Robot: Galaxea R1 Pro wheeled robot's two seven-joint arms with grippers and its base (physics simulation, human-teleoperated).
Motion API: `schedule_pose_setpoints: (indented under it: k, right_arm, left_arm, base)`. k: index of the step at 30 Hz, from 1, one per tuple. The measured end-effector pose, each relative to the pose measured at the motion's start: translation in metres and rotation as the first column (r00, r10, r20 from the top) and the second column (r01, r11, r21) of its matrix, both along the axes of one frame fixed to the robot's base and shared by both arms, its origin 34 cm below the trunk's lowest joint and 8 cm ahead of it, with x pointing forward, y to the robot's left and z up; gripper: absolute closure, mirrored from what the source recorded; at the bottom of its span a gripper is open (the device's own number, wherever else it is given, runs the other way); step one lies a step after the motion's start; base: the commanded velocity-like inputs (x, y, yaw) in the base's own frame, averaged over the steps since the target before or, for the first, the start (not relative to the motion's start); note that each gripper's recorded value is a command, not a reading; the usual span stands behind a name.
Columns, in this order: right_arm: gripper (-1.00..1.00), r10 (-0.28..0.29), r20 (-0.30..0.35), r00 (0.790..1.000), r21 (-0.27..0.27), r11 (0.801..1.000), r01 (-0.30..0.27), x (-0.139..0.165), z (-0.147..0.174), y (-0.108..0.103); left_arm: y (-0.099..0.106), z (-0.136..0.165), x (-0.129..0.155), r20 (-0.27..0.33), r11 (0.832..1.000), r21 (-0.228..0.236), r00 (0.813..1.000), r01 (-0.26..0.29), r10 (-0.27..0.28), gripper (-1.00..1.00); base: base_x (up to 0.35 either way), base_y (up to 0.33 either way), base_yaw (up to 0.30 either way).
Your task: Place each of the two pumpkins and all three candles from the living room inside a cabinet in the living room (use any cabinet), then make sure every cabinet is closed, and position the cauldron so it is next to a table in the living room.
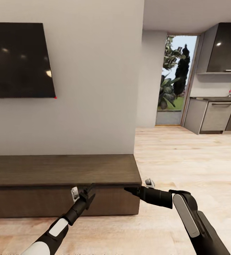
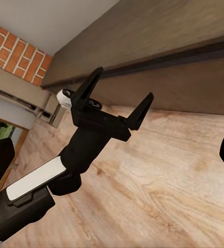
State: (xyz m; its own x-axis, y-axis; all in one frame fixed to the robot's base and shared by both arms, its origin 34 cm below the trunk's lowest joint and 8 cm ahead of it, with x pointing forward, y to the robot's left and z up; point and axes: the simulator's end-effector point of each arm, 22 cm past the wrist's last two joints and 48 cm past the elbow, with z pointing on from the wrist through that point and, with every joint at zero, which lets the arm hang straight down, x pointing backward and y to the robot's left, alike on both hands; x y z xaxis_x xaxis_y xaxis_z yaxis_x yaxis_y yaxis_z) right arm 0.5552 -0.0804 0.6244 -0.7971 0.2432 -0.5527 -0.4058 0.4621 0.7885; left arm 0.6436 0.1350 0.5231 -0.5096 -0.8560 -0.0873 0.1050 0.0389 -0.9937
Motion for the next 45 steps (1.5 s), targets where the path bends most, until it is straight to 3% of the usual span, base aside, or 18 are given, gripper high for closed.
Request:
schedule_pose_setpoints:
  k: [27, 45]
  right_arm:
    - [-1.00, 0.001, -0.089, 0.996, 0.003, 1.000, -0.001, 0.004, -0.056, 0.000]
    - [-1.00, 0.001, -0.089, 0.996, 0.003, 1.000, -0.001, 0.004, -0.056, 0.000]
  left_arm:
    - [0.000, -0.064, -0.005, -0.089, 1.000, 0.000, 0.996, -0.001, 0.001, -1.00]
    - [0.000, -0.063, -0.005, -0.088, 1.000, 0.000, 0.996, 0.000, 0.000, -1.00]
  base:
    - [0.000, 0.000, 0.000]
    - [0.000, 0.000, 0.000]
